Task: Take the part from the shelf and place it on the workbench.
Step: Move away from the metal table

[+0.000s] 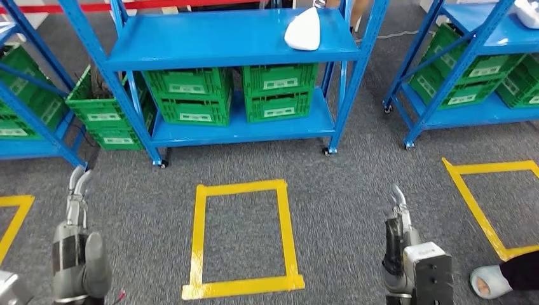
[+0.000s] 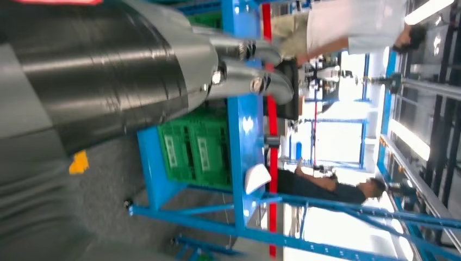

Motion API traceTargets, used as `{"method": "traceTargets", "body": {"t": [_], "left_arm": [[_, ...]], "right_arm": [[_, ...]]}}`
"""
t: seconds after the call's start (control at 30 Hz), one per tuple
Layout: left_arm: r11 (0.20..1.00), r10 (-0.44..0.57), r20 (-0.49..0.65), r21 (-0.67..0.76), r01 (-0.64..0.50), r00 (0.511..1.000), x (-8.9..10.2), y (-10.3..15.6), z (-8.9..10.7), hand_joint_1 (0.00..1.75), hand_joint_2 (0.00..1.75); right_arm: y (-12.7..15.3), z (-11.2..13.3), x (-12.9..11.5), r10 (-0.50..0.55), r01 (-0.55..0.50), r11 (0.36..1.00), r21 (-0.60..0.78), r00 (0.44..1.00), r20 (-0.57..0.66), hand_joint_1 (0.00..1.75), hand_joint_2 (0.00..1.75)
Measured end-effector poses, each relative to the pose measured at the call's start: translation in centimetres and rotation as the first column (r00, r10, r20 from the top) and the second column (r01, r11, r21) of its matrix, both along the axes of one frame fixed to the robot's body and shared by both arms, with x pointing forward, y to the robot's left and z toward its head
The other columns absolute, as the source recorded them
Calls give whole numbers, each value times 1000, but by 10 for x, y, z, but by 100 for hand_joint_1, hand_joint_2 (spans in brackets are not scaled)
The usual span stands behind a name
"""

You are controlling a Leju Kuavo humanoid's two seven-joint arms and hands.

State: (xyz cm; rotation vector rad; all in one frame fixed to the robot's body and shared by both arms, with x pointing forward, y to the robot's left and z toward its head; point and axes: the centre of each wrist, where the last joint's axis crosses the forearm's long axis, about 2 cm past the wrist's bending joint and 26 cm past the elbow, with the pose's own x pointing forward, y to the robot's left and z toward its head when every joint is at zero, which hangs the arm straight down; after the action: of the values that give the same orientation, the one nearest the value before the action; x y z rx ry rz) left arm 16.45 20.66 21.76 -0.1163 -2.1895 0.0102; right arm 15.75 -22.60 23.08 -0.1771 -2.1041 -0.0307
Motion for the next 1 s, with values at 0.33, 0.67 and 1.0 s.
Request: {"method": "traceTargets", "body": {"t": [0.33, 0.67, 1.0], "left_arm": [[1000, -4, -1, -8, 4, 1000, 0, 0, 0, 0, 0], [982, 59, 61, 177, -69, 996, 7, -1, 14, 0, 0], [991, 34, 68, 124, -42, 997, 11, 0, 18, 0, 0]], "right_arm": [[0, 0, 0, 1, -1, 1000, -1, 1000, 0, 0, 0], [0, 8, 9, 36, -36, 999, -21, 999, -5, 0, 0], [-2, 10, 11, 32, -32, 999, -24, 999, 18, 0, 0]]}}
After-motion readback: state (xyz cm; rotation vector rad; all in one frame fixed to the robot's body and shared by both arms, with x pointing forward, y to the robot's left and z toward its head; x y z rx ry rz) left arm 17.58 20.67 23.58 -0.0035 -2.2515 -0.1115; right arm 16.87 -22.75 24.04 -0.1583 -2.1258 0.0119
